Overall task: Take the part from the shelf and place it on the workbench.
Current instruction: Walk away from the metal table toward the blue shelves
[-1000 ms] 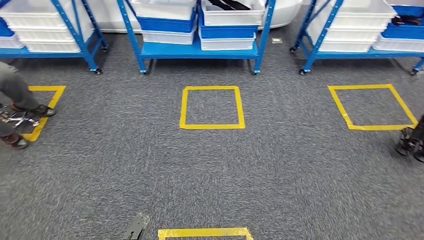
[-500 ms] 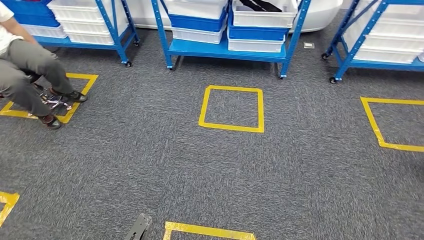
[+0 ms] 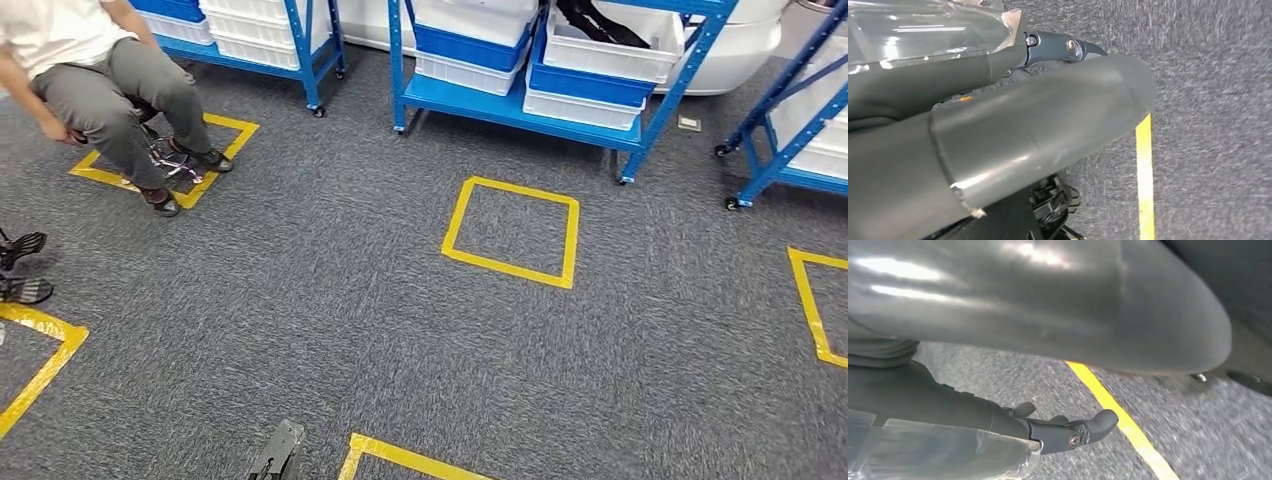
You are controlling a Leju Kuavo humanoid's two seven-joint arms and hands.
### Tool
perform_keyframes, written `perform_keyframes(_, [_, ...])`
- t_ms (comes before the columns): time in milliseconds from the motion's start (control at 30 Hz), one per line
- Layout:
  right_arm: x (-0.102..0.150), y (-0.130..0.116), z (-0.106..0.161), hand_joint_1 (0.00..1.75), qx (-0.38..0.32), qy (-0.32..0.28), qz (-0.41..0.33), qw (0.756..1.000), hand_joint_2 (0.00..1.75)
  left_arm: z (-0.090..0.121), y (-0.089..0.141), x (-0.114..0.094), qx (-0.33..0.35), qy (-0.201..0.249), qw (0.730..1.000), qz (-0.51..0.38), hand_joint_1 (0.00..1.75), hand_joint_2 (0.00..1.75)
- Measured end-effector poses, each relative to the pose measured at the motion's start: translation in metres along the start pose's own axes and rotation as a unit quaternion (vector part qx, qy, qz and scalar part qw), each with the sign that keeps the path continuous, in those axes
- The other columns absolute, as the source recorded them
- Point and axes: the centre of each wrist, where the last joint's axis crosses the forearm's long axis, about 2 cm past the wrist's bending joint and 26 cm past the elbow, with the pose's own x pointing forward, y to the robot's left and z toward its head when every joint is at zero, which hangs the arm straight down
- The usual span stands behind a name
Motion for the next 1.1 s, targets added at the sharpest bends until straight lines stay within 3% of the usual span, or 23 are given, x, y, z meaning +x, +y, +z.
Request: perform_keyframes(1100, [-0.005,0.01,0.001,0.0,0.011,0.006,-0.002,1.0,0.0,0.003,-0.004,-0.009,0.002,-0.005,1.0,0.002,0.0,0.0])
